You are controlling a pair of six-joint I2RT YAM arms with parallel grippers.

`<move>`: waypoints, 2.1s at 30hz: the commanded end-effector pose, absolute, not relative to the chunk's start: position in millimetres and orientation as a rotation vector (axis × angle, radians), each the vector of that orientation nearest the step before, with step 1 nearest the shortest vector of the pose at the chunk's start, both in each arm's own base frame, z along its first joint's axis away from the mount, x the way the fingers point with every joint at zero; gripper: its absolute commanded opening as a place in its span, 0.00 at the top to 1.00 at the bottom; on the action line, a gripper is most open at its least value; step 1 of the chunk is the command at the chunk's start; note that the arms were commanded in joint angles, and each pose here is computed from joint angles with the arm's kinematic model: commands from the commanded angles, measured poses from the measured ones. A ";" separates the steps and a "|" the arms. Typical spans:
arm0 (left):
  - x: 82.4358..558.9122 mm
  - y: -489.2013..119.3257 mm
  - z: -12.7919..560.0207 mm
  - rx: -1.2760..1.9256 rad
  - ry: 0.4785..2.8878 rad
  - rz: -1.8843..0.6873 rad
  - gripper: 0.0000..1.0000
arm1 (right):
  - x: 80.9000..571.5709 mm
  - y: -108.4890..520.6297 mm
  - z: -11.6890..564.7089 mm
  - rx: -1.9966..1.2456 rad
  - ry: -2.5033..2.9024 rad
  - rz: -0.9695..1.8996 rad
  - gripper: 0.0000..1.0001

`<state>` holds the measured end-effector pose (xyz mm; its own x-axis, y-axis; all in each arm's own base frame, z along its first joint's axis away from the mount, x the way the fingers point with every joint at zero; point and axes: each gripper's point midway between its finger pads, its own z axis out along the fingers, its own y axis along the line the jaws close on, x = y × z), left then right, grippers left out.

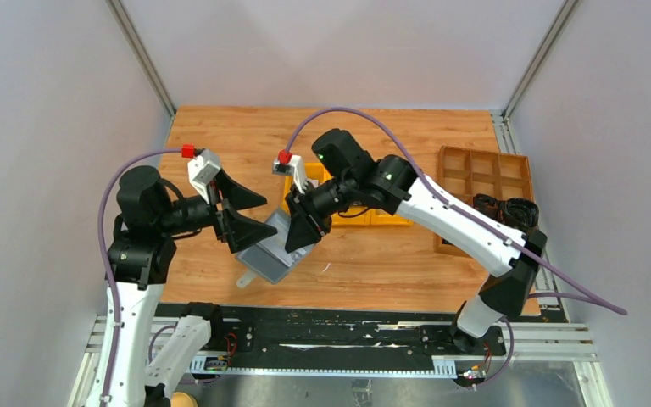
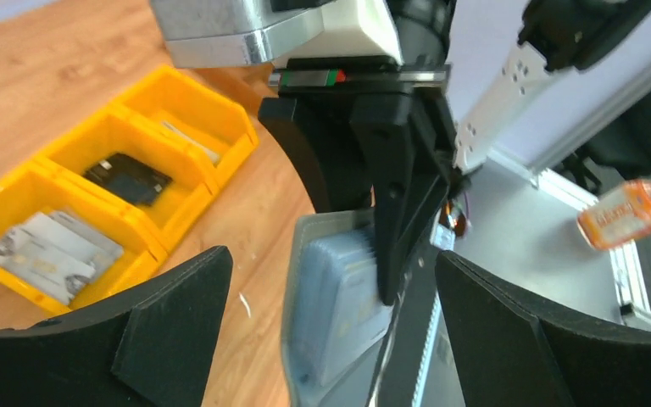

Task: Take the credit cards out of the card holder
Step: Remove the credit card from the card holder.

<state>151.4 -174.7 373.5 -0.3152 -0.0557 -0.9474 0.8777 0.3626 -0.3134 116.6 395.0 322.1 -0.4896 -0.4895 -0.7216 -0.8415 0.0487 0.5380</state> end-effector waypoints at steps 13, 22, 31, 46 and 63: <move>107.4 -182.9 318.2 0.891 1.668 -1.394 0.29 | 77.1 390.1 347.2 -1.667 1.837 1.450 1.00; 116.9 -183.5 320.2 0.865 1.702 -1.388 0.90 | 73.3 398.7 361.8 -1.632 1.732 1.551 0.62; 150.3 -183.1 359.8 0.698 1.696 -1.303 1.00 | 91.8 381.1 408.1 -1.025 1.282 1.785 0.36; 154.5 -178.6 400.0 0.393 1.510 -1.346 0.85 | 119.7 370.5 418.0 -0.692 1.285 1.905 1.00; 117.7 -187.6 324.9 0.799 1.720 -1.506 0.42 | 98.4 377.0 337.0 -1.446 1.943 1.547 1.00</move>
<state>141.9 -187.6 340.0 -0.5518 -0.0885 -0.8292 0.7979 0.2330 -0.5559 122.5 394.0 356.8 -0.4979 -0.3543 -0.7915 -0.8321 -0.0618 0.5512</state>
